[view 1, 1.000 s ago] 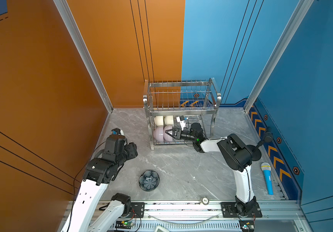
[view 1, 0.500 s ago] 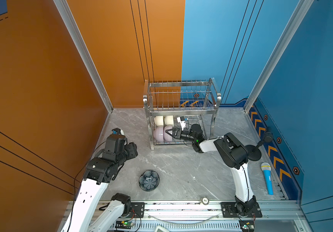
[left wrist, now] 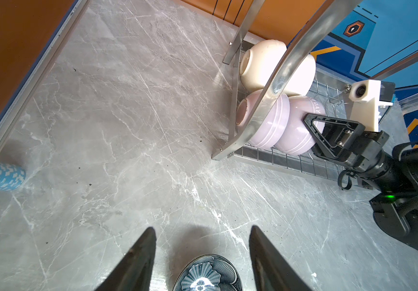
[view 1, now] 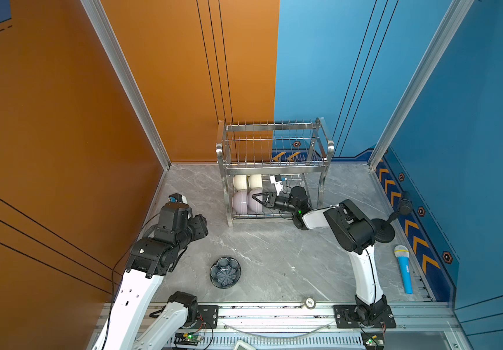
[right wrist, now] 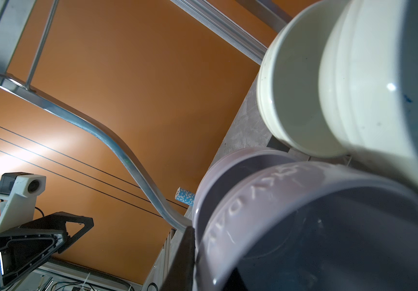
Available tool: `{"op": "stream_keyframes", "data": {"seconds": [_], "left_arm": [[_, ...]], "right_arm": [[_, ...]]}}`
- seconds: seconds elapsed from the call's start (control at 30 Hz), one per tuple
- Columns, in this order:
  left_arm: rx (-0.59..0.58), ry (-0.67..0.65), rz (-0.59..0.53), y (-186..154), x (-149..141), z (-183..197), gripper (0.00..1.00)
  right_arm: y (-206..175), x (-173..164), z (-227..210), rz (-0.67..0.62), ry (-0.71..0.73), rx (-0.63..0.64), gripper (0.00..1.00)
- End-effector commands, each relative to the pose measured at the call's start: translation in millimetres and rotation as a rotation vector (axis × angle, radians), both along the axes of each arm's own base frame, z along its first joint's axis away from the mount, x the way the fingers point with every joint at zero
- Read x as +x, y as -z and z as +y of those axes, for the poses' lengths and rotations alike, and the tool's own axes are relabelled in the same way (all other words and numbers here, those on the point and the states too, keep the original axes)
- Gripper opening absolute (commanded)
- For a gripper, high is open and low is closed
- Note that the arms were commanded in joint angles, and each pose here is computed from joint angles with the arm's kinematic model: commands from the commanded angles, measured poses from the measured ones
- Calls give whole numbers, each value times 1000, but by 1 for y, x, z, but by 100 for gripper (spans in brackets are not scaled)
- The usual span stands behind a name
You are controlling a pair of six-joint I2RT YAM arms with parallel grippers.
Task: Load bowls into a dish rack
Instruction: Place the bowl in the dish rack.
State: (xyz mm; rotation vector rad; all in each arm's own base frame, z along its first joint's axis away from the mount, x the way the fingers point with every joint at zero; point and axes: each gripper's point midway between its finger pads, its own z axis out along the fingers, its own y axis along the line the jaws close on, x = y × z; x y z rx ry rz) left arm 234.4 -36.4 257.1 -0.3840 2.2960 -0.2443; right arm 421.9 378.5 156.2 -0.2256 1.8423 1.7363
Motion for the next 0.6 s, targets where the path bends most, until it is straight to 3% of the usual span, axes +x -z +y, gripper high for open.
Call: {"op": "stream_keyframes", "data": {"seconds": [0.0,0.57], "left_arm": [[-10,8,-2,1,2,-2,60],[-9,5,3,4,1,-1,60]], "right_arm": [[-13,-2,-2,-65,-22,37,16],[0,-1,-5,-32,-16,-19,24]]}}
